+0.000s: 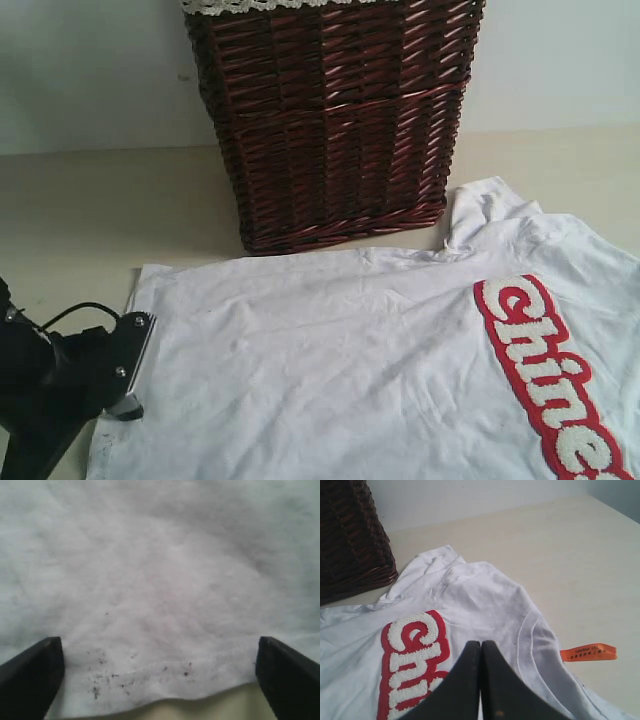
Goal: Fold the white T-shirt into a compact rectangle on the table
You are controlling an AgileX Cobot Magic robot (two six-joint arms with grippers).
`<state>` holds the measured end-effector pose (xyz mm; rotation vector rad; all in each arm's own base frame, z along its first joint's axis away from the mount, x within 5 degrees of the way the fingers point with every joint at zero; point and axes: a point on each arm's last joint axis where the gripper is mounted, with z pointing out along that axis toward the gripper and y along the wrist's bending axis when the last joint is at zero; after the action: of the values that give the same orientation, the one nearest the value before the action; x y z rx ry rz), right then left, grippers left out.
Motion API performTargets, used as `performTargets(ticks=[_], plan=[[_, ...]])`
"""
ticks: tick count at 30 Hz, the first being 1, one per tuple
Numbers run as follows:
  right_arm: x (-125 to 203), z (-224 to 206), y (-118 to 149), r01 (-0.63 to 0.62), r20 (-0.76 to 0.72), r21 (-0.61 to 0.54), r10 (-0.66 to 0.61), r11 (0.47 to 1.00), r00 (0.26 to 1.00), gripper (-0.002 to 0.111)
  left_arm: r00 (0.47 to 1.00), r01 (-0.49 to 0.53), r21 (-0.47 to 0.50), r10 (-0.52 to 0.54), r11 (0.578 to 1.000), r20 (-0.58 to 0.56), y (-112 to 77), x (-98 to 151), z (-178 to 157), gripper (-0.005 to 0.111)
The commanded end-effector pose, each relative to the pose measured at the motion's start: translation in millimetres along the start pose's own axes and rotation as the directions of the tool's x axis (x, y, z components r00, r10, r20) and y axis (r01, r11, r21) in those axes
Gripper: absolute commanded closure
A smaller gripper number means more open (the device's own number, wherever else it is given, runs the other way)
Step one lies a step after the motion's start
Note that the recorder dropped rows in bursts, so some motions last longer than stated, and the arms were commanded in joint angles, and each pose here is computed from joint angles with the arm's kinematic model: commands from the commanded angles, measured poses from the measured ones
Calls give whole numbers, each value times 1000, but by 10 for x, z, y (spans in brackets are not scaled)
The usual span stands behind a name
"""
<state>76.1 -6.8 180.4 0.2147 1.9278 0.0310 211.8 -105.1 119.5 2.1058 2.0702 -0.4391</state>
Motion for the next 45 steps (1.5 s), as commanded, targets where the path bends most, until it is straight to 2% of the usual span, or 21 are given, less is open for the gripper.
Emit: performTargets(ticks=[1,10,35,36,37,40,42,44,45], plan=[[5,-3,2,7,12,-6,-7,1000,1000,108,996,-69,36,71,997,-57,-17,-5,134,2],[5,-3,2,7,12,-6,-7,1000,1000,108,994,-73,70,78,995,-71,-27,10,203,2],[5,-3,2,10,12,-6,-10,1000,1000,108,994,-73,71,78,995,-71,-28,11,208,2],[5,-3,2,19,12,-5,-19,1000,1000,108,994,-73,71,78,995,-71,-28,11,208,2],[4,-3,-2,82,13,0,-82,997,997,108,994,-73,71,78,995,-71,-28,11,208,2],[5,-5,-13,338,9,14,-338,941,941,108,994,-73,69,78,995,-72,-26,11,207,2],[-34,-6,-9,539,44,35,-540,842,841,108,994,-73,69,78,995,-72,-26,11,207,2],[-82,-10,9,681,89,64,-684,730,724,108,994,-73,69,78,995,-72,-26,11,207,2],[-96,-10,17,714,103,72,-717,697,690,108,994,-73,69,78,995,-72,-26,11,207,2]])
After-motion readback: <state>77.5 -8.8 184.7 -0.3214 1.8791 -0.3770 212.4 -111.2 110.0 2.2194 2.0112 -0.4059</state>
